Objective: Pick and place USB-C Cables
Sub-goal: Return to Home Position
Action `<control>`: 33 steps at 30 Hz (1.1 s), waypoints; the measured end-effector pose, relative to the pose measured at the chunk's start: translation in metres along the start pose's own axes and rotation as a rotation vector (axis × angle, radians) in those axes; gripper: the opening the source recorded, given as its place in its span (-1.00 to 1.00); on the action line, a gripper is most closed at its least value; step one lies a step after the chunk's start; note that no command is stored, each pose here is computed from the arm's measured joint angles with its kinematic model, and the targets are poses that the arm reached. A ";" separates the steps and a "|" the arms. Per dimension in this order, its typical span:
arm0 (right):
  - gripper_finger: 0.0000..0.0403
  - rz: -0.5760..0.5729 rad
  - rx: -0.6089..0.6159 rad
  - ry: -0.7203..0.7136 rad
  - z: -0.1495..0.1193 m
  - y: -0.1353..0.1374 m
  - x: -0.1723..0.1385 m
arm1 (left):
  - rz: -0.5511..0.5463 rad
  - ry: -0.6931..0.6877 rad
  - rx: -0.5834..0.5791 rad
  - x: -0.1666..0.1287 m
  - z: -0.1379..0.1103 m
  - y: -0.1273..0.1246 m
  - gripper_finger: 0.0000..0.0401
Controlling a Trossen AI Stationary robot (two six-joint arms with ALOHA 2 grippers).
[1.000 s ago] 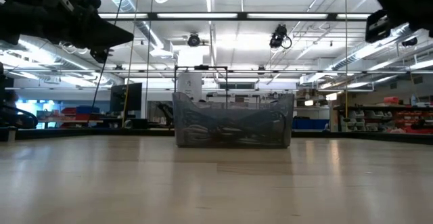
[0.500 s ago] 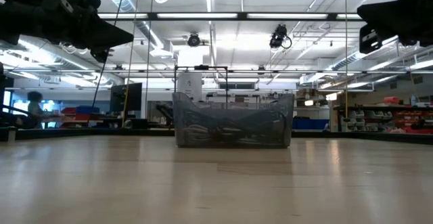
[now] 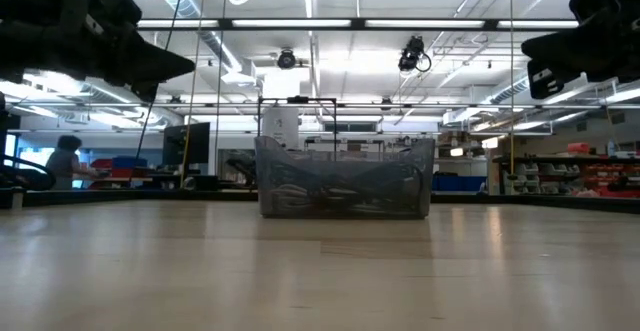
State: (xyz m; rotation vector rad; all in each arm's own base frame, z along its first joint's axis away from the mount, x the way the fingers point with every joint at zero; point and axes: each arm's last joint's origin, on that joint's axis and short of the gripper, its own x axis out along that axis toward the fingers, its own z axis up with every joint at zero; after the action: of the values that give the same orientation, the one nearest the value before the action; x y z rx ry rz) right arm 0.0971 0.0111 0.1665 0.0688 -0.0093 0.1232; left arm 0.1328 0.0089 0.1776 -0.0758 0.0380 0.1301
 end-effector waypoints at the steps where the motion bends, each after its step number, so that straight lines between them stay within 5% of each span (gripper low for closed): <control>1: -0.96 0.000 0.002 0.000 0.000 0.000 0.000 | -0.002 -0.035 -0.007 -0.001 -0.003 0.000 -0.96; 33: -0.96 -0.019 0.007 -0.001 0.000 -0.001 0.000 | -0.031 -0.056 -0.063 -0.021 -0.008 0.003 -0.96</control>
State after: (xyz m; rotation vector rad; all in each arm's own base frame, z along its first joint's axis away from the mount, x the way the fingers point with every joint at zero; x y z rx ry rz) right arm 0.0972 0.0106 0.1665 0.0762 -0.0095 0.1044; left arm 0.1110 0.0084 0.1703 -0.1352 -0.0234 0.1025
